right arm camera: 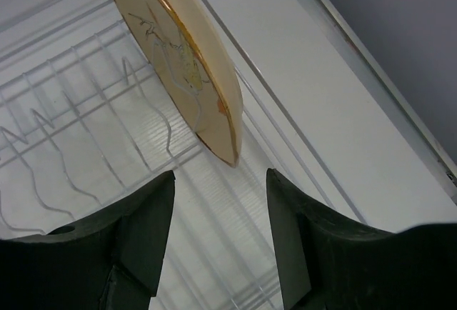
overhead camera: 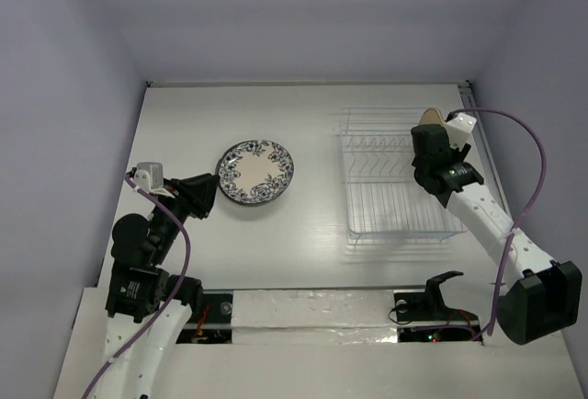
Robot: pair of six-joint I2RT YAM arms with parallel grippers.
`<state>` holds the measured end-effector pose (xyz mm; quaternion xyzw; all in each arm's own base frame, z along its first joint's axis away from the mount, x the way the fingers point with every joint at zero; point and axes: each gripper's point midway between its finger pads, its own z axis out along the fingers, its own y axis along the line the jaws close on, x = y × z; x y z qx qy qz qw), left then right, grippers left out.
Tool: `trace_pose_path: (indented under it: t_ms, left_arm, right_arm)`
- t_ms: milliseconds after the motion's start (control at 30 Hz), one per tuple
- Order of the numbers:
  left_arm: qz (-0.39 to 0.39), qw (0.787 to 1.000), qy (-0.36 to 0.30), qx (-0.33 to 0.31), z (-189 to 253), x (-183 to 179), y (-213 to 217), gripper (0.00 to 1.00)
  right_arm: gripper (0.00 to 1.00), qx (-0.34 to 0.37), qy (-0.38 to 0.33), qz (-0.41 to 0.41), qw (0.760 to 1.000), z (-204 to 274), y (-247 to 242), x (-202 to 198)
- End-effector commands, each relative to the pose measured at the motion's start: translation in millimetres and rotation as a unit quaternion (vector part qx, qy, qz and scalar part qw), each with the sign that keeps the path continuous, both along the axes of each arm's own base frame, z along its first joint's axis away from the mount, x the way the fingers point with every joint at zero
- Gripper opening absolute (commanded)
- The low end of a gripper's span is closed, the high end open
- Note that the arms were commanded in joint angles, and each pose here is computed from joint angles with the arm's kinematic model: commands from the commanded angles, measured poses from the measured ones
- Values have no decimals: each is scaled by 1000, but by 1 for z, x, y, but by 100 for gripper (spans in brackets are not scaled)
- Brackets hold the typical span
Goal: Unload the plates from the dish rack
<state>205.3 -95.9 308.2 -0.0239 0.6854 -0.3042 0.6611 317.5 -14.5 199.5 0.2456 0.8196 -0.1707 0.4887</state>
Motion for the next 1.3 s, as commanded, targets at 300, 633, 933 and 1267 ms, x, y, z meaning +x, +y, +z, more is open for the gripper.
trace_pose_path:
  t_ms: [300,633,933,1267]
  left_arm:
    - [-11,1000,-20,-2,9,-3,-4,23]
    - [-7,1000,-27,-3,13,-6,-2,23]
    - [-5,1000,-29,-4,13,-7,-1,23]
    - [-5,999,-34,-6,16,-9,-1,23]
  right_arm:
    - [50,-4,-6,-40,999,5,-36,37]
    - [35,-36,20,-40,998,7,-39,59]
    - [32,-51,36,-44,997,3,-42,60]
    - [0,-61,56,-42,996,14,-45,52]
